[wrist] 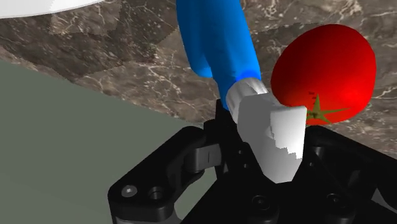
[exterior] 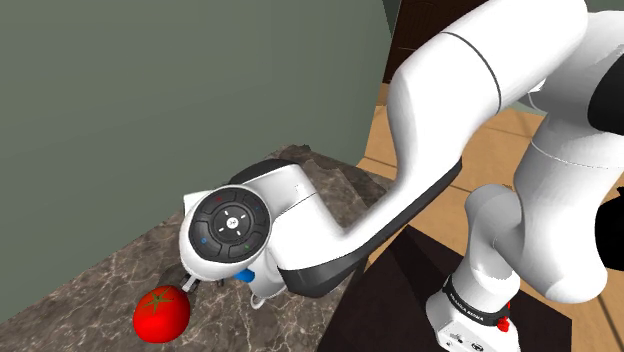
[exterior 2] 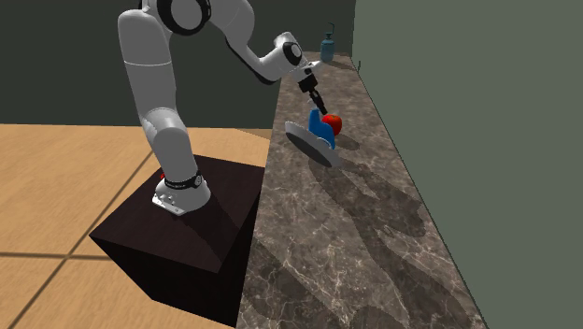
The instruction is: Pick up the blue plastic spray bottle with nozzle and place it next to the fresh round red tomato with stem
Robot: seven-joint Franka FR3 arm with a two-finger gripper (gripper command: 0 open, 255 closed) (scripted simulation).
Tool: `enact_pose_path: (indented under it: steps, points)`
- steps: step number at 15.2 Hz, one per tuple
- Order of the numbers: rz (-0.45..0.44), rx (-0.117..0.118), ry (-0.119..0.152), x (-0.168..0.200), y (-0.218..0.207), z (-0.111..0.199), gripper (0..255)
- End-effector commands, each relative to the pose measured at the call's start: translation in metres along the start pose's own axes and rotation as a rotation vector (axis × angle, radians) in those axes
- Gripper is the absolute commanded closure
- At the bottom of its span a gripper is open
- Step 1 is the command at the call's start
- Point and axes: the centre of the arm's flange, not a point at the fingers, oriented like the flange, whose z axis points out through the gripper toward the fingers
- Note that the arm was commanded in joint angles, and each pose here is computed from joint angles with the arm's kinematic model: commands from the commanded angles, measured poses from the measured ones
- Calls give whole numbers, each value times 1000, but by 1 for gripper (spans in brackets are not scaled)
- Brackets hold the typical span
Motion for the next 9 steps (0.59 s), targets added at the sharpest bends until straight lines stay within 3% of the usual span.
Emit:
enact_pose_path:
  steps: [1, 6, 9]
  points:
    - [-5, -70, -52, -14, 7, 15, 0]
    - [-5, -70, -52, -11, 9, 18, 0]
    - [-5, -70, -52, -9, 6, -21, 0]
